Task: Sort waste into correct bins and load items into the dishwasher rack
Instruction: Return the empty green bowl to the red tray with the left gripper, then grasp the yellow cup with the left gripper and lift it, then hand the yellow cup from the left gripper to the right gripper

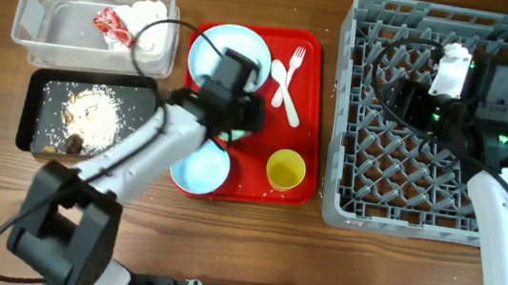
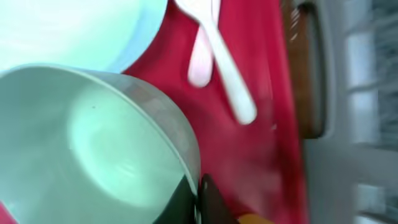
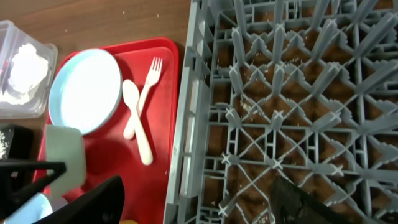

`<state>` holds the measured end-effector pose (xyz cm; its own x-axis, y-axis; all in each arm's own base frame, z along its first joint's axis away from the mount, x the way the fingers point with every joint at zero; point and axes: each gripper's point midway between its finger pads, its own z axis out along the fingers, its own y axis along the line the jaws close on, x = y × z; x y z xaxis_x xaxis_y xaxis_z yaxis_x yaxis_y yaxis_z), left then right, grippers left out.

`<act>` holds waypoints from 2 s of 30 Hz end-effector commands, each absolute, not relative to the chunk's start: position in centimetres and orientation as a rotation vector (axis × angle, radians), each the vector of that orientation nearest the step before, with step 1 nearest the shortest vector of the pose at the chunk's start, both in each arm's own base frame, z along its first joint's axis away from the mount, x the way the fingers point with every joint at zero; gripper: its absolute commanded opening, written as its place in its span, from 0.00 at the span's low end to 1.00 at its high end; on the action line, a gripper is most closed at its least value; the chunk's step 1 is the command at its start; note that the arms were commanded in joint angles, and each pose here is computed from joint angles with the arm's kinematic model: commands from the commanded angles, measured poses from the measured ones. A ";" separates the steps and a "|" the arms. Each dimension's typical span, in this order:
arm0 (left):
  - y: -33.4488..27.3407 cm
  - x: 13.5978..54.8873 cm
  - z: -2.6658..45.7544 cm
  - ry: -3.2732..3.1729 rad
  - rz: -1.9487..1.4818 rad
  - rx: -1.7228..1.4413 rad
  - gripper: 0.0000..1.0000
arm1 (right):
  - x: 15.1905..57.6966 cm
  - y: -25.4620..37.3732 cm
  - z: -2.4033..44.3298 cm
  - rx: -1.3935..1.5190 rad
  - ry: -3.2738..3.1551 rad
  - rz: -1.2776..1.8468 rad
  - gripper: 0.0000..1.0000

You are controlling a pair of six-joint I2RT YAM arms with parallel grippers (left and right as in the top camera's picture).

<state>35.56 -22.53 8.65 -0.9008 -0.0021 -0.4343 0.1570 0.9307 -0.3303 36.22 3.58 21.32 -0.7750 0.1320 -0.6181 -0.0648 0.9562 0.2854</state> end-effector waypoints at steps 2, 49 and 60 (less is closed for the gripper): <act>-22.0 35.5 7.8 2.606 -0.226 0.204 0.04 | 36.4 3.6 22.2 0.063 2.409 0.394 0.77; -21.5 33.8 30.4 2.069 -2.120 0.477 0.04 | 32.3 25.3 34.2 -0.927 1.611 1.486 0.92; -21.6 33.8 30.5 2.079 -2.132 0.462 0.05 | 31.7 26.7 33.4 -0.978 1.597 1.512 0.68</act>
